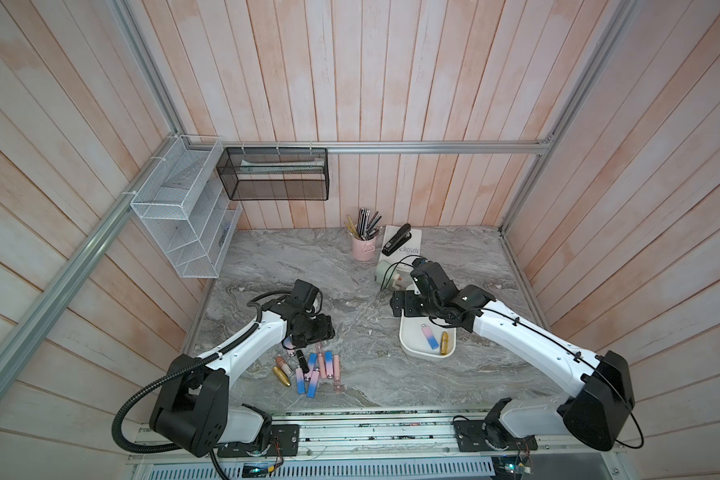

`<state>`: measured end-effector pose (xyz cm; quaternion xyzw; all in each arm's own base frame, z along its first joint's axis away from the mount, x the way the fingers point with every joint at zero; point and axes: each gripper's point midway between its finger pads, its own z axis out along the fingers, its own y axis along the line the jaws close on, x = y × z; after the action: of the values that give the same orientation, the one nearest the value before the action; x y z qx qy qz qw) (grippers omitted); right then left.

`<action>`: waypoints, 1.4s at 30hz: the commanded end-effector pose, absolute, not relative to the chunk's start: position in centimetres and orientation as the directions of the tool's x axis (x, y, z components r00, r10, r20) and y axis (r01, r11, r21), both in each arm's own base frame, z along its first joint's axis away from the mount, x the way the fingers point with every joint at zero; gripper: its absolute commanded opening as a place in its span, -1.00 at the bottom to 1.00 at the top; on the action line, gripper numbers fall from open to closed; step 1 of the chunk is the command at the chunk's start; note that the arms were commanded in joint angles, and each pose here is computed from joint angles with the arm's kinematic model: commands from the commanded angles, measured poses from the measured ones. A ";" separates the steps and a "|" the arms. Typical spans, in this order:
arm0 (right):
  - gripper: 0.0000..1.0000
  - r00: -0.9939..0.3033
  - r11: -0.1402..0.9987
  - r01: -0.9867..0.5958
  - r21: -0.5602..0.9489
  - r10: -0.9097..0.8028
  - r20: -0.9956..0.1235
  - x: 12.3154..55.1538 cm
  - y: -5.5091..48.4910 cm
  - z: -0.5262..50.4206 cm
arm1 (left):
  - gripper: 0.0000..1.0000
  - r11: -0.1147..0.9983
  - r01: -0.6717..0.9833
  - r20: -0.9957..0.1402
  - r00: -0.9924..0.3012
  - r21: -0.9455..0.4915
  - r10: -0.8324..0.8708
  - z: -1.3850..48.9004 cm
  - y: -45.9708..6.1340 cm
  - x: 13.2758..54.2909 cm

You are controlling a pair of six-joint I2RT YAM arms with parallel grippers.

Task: Put the lipstick into the storage box
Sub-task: Pick up the lipstick at the center of the board.

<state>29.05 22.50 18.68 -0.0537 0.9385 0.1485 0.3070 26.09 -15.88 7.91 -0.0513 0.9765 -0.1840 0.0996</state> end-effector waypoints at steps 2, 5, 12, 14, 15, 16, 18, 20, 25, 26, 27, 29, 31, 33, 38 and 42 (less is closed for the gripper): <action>0.96 -0.800 0.965 -0.144 0.217 0.015 -0.600 28.1 20.5 18.2 | 0.43 0.937 -0.082 -0.190 -0.970 -0.340 -0.154 7.7 -15.8 27.5; 0.97 -0.789 0.967 -0.133 0.218 0.030 -0.614 27.7 19.7 18.5 | 0.40 0.939 -0.090 -0.179 -0.971 -0.333 -0.156 7.1 -15.9 27.7; 0.96 -0.783 0.971 -0.115 0.211 0.043 -0.620 26.8 18.2 18.7 | 0.38 0.946 -0.107 -0.162 -0.973 -0.306 -0.163 5.8 -15.7 28.0; 0.96 -0.783 0.971 -0.114 0.212 0.044 -0.621 26.6 18.0 18.7 | 0.38 0.946 -0.113 -0.162 -0.972 -0.304 -0.168 5.6 -15.7 28.2; 0.96 -0.784 0.971 -0.113 0.210 0.043 -0.620 26.5 17.9 18.6 | 0.38 0.946 -0.115 -0.161 -0.972 -0.302 -0.170 5.4 -15.7 28.3; 0.96 -0.783 0.971 -0.111 0.210 0.045 -0.621 26.5 17.7 18.6 | 0.38 0.946 -0.116 -0.161 -0.972 -0.302 -0.171 5.3 -15.8 28.5; 0.97 -0.783 0.972 -0.111 0.209 0.044 -0.620 26.3 17.5 18.6 | 0.38 0.948 -0.120 -0.159 -0.972 -0.296 -0.173 5.0 -15.8 28.7; 0.96 -0.783 0.973 -0.107 0.206 0.045 -0.621 26.2 17.3 18.6 | 0.38 0.950 -0.123 -0.157 -0.972 -0.288 -0.173 4.7 -15.8 28.9; 0.96 -0.782 0.972 -0.110 0.208 0.045 -0.622 26.0 16.9 18.6 | 0.38 0.956 -0.122 -0.150 -0.975 -0.266 -0.166 3.7 -15.7 29.4; 0.96 -0.781 0.972 -0.110 0.209 0.045 -0.623 26.0 16.8 18.7 | 0.38 0.958 -0.123 -0.148 -0.975 -0.259 -0.165 3.5 -15.7 29.6; 0.96 -0.780 0.971 -0.110 0.210 0.046 -0.623 26.0 16.8 18.8 | 0.38 0.959 -0.121 -0.146 -0.976 -0.255 -0.162 3.3 -15.7 29.7; 0.96 -0.781 0.971 -0.112 0.209 0.044 -0.623 25.9 16.8 18.8 | 0.35 0.961 -0.120 -0.142 -0.977 -0.249 -0.158 3.1 -15.8 29.9; 0.96 -0.780 0.972 -0.110 0.207 0.044 -0.624 25.9 16.7 18.8 | 0.33 0.963 -0.118 -0.141 -0.978 -0.243 -0.156 3.0 -15.8 30.0; 0.97 -0.780 0.973 -0.105 0.205 0.047 -0.624 25.9 16.5 18.8 | 0.24 0.965 -0.115 -0.141 -0.979 -0.238 -0.151 2.9 -15.8 30.2; 0.96 -0.780 0.974 -0.095 0.208 0.056 -0.623 25.8 16.2 18.7 | -0.12 0.971 -0.101 -0.132 -0.982 -0.218 -0.132 2.5 -15.7 30.5; 0.96 -0.777 0.973 -0.091 0.212 0.064 -0.626 26.0 16.1 18.8 | -0.16 0.974 -0.091 -0.123 -0.985 -0.209 -0.119 2.1 -15.8 30.6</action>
<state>26.16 16.76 18.92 -0.0143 0.9346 0.1239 0.3332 30.16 -15.86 2.29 -0.0642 0.9894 -0.1123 0.0664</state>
